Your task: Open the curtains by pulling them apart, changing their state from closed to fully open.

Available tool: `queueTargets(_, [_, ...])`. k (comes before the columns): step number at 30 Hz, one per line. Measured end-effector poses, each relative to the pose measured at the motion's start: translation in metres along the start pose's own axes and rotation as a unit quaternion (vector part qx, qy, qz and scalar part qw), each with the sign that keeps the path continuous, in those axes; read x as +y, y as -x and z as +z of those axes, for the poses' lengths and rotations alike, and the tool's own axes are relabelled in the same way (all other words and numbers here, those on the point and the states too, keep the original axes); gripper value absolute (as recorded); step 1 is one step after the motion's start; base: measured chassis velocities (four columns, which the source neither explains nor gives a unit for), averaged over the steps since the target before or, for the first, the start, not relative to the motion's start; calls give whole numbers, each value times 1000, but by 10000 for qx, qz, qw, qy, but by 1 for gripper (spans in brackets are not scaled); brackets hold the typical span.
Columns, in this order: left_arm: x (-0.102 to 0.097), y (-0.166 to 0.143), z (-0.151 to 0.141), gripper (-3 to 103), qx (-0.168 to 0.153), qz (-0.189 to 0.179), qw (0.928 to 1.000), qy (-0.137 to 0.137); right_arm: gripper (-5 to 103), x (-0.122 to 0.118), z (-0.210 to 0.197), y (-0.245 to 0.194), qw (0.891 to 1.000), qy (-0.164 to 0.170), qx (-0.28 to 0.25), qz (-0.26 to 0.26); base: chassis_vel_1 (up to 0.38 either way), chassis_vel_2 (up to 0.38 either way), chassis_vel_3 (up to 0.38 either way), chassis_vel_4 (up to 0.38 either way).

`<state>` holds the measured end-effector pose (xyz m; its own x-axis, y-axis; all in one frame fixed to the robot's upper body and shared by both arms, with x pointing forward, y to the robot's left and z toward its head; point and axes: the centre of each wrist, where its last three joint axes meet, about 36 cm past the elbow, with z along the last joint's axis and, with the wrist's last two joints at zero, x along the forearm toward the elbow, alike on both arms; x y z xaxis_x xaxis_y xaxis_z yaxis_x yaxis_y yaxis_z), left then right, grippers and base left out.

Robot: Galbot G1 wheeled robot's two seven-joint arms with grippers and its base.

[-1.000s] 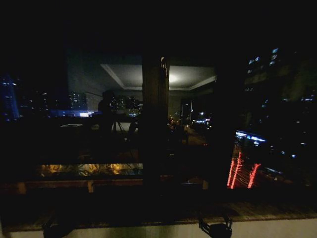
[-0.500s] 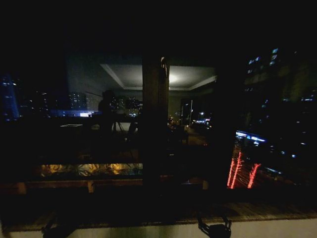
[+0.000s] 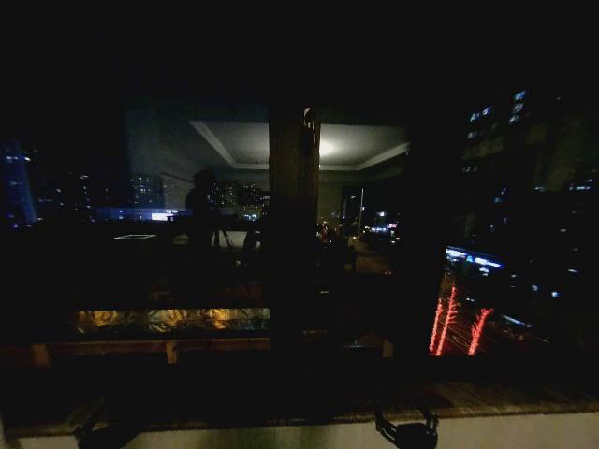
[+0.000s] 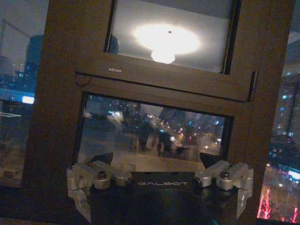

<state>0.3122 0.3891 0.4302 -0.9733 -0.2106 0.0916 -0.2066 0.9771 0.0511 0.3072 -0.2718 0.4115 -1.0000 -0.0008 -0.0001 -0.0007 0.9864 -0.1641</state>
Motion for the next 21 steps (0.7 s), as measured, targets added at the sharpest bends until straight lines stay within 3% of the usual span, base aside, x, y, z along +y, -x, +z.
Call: queueTargets(21, [6, 4, 2, 100, 19, -58, 10000, 7, 100, -1, 9, 5, 10000, -15, -5, 26, 0, 0, 0, 0])
